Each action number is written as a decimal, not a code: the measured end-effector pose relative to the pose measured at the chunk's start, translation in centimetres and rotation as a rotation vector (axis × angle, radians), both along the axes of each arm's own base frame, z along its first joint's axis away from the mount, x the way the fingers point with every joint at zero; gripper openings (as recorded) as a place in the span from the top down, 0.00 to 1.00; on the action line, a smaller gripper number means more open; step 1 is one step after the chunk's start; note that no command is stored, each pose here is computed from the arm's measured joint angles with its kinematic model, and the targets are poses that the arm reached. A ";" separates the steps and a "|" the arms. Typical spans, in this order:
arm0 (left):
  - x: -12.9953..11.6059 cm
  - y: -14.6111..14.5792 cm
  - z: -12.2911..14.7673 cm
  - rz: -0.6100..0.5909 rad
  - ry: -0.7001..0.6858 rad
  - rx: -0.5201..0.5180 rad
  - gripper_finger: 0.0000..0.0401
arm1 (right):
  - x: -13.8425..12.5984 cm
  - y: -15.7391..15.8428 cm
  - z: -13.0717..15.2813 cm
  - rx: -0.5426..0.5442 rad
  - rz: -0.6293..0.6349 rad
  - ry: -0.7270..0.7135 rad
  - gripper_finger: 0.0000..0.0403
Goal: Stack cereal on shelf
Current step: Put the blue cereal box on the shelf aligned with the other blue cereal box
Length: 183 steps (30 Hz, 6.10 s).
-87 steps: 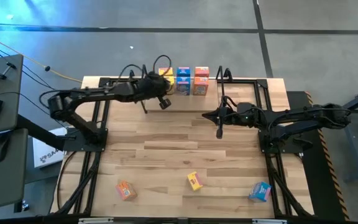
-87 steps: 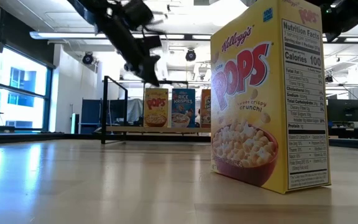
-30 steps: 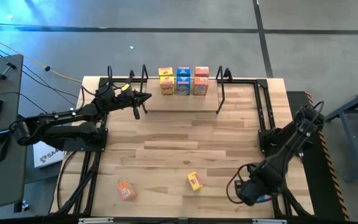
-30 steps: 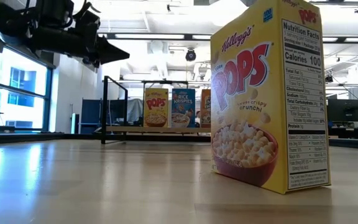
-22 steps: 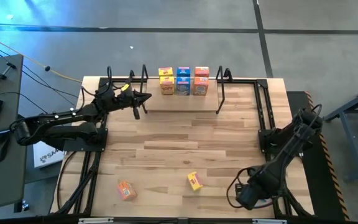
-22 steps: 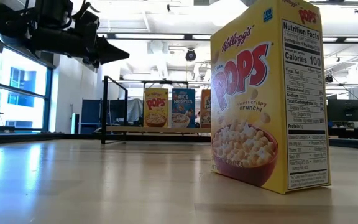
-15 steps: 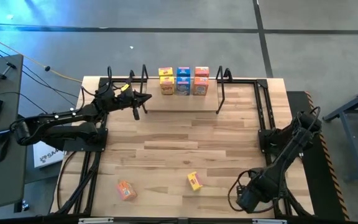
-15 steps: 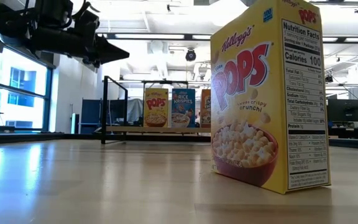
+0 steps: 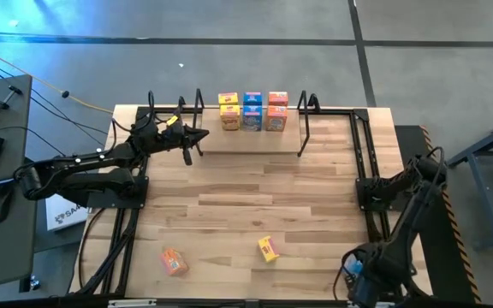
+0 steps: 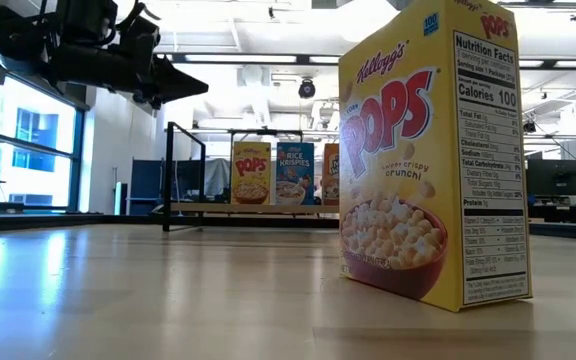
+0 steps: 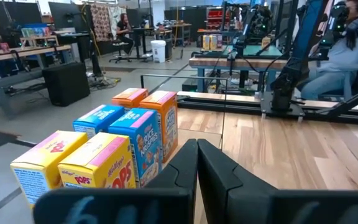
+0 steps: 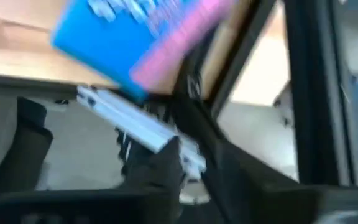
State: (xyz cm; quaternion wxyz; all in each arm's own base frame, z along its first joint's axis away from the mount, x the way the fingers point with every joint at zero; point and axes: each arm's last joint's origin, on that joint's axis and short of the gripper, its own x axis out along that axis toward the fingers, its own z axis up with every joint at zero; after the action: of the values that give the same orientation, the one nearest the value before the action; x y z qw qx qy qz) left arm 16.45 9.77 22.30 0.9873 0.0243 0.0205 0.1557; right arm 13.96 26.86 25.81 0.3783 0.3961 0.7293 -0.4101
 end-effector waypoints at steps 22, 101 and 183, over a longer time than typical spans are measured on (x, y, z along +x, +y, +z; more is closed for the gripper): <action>0.0 0.0 0.1 0.002 -0.011 0.008 0.99 | 1.4 -1.5 -5.2 -0.158 0.108 -0.379 0.95; 13.1 -7.5 -5.8 -0.607 0.392 -0.014 1.00 | 7.3 -16.8 -10.8 -0.482 0.607 -0.926 1.00; 14.7 -12.6 -11.6 -0.227 0.416 0.132 1.00 | 13.1 -12.3 -13.3 -0.676 0.789 -1.109 1.00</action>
State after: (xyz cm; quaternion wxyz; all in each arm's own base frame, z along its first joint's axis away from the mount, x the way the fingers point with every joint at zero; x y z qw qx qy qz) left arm 31.20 -2.85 10.71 0.9692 0.1223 0.2104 0.0366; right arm 27.03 14.59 12.47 0.9090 0.1164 0.3544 -0.1861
